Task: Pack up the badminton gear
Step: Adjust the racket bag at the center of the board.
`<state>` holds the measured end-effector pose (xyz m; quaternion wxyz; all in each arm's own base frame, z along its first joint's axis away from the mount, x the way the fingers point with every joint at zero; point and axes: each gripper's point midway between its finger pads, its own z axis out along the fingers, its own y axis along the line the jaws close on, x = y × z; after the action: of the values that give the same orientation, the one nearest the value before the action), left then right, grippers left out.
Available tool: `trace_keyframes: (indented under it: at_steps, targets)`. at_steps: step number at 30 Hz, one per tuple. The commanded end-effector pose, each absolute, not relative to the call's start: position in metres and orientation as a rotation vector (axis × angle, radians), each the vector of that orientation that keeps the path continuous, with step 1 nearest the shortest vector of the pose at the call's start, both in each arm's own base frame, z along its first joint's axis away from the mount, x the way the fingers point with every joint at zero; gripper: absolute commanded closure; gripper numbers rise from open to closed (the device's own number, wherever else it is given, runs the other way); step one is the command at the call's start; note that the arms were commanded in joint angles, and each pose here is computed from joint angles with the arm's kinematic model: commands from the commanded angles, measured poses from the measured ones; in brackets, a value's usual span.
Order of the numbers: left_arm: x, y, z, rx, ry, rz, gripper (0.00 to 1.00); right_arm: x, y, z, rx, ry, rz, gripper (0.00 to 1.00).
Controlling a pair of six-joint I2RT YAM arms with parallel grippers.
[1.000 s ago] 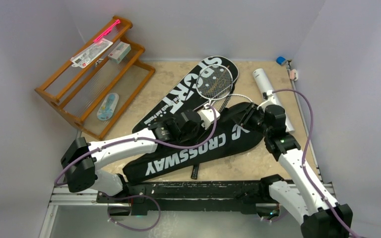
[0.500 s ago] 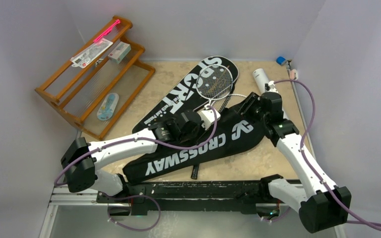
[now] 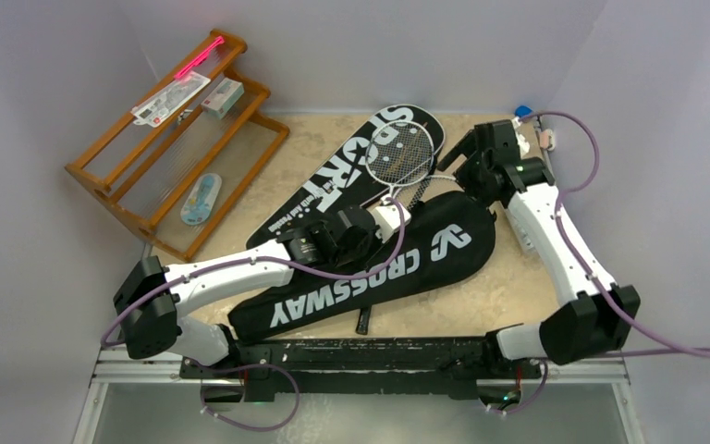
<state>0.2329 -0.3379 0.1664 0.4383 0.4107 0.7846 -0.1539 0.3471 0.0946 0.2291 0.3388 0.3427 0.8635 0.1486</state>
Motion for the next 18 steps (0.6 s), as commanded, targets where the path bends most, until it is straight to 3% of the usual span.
trace_keyframes:
  at_steps: [1,18]
  targets:
    - [0.238,-0.34,0.2,0.973,1.858,-0.402,1.0,0.334,0.079,0.221,1.045,2.283,0.249,0.01]
    - [0.233,-0.342,0.204,0.992,1.844,-0.431,1.0,0.374,0.072,0.164,1.234,2.399,-0.072,0.03]
